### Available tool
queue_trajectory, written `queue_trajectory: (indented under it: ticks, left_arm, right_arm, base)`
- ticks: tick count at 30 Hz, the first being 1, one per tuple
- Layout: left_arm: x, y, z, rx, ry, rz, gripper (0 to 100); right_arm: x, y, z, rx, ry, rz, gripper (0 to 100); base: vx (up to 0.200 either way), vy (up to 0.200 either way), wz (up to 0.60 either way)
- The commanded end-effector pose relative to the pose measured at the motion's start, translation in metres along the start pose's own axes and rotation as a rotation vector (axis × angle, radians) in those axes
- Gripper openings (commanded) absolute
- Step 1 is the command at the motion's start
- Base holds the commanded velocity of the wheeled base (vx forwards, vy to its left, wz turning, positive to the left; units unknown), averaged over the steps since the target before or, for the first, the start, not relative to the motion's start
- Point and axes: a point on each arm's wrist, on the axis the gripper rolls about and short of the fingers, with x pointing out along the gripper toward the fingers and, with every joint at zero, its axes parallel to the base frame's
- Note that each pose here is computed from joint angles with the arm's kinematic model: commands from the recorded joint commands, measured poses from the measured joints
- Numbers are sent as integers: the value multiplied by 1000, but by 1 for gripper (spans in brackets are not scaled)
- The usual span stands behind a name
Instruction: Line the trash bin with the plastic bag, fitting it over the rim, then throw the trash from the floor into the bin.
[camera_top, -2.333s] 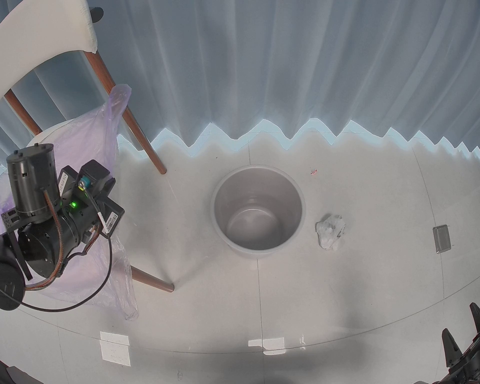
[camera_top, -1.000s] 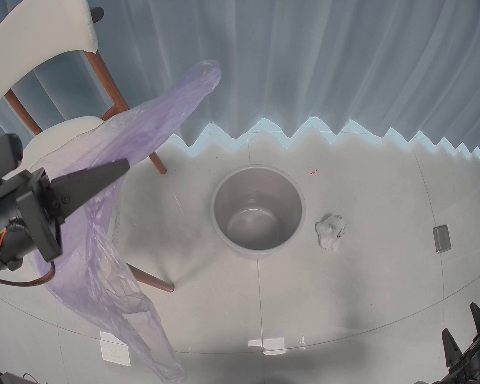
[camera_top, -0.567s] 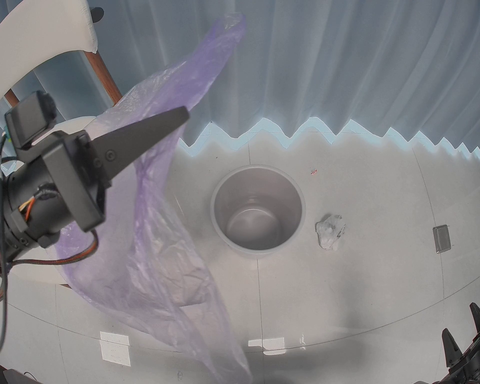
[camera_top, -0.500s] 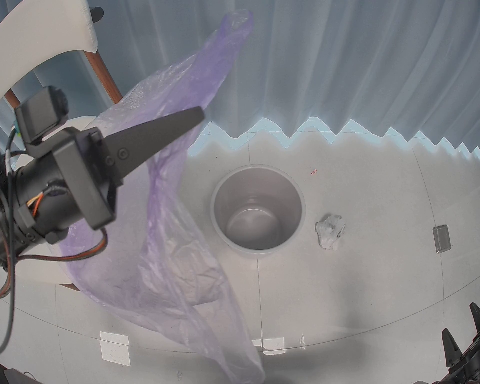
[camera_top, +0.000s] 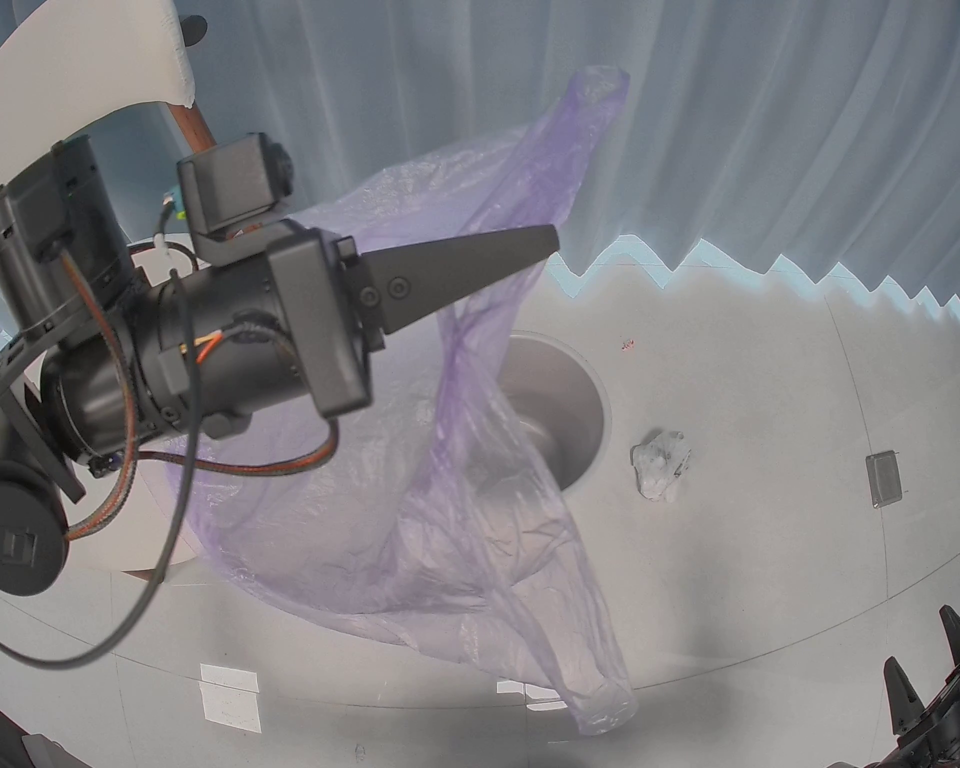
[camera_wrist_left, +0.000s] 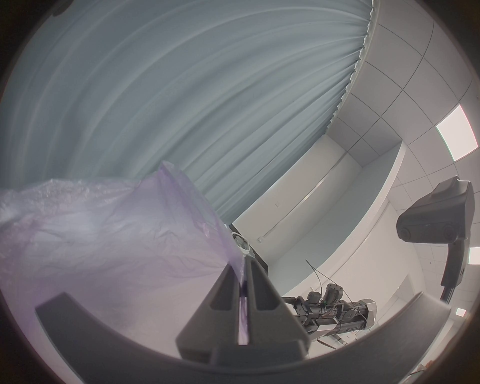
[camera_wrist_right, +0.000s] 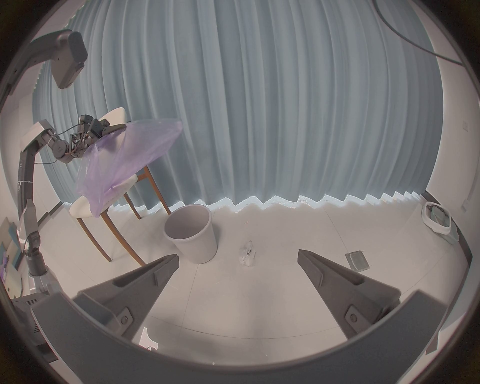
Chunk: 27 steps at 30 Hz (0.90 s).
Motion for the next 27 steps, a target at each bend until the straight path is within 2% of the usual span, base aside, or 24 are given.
queue_trajectory:
  ticks: [1, 6, 12, 19, 21, 23, 27]
  left_arm:
    - [14, 13, -8, -15, 21, 4, 0]
    - [19, 15, -13, -23, 30, 3, 0]
    - [24, 11, -18, -33, 42, -18, 0]
    - [42, -9, -28, -52, 72, -111, 0]
    - [42, -9, -28, -52, 72, -111, 0]
    - [52, -11, -39, -69, 101, -133, 0]
    - [62, -6, -40, -66, 96, -133, 0]
  right_arm:
    - [0, 0, -5, 0, -1, 0, 100]
    - [0, 0, -5, 0, -1, 0, 100]
    - [0, 0, -4, 0, -2, 0, 100]
    - [0, 0, -5, 0, -1, 0, 100]
    - [0, 0, -5, 0, -1, 0, 100]
    - [0, 0, -5, 0, -1, 0, 100]
    - [0, 0, -5, 0, -1, 0, 100]
  base:
    - [200, 0, 0]
    - [200, 0, 0]
    - [0, 0, 0]
    - [0, 0, 0]
    - [0, 0, 0]
    - [0, 0, 0]
    - [0, 0, 0]
